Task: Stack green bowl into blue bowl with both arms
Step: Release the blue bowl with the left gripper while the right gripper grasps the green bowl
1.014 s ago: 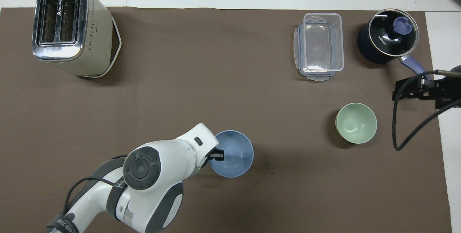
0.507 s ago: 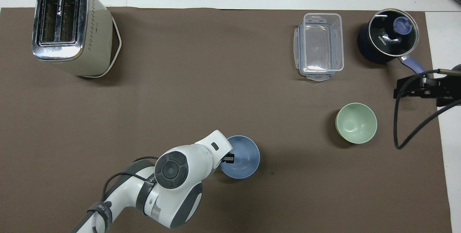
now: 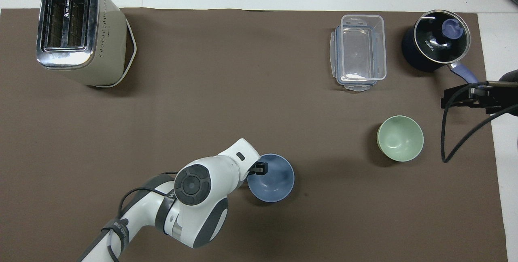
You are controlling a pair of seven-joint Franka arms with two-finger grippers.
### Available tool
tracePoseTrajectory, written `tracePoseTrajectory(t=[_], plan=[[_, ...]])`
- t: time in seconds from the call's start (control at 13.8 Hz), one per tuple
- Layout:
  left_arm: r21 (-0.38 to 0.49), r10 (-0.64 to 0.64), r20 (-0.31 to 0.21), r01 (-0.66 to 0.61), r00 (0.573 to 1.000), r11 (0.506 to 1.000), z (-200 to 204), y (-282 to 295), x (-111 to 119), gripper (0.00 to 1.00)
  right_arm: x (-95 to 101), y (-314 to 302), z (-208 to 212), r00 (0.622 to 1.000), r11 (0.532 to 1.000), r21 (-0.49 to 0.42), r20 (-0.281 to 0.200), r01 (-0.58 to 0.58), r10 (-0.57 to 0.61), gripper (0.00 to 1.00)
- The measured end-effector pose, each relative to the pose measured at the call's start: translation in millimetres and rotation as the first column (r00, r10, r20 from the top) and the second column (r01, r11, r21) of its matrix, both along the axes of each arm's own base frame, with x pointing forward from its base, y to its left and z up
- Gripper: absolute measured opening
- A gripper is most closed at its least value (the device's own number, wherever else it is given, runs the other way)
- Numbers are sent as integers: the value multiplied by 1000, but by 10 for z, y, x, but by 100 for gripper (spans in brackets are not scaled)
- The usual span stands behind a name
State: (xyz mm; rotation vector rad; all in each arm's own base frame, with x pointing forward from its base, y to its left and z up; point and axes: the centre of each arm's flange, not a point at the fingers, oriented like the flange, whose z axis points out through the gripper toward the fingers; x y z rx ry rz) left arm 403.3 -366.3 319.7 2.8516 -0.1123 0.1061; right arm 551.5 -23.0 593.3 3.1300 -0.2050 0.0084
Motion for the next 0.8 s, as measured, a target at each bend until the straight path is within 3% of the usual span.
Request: tracePoseTrajectory(t=[0.07,0.14,0.43,0.65,0.8], plan=[[1,13,-22,-13,1000,1000,141,81,98,96,-5,-58,-143,1000,1000,1,-16,-11,11,100],[0,27,-42,-27,999,1000,298,171,204,100,-6,-131,-320,999,1000,2,-26,-28,28,100],[-12,113,-54,-114,992,993,738,663,709,100,-76,-490,-980,995,996,10,-47,-88,88,100],[58,127,-32,-125,991,990,938,1169,1064,100,-111,-521,-1636,995,995,7,-17,-100,100,100],[85,121,-39,-117,992,989,1068,1551,1255,100,-183,-524,-1985,993,993,11,-25,-116,116,100]])
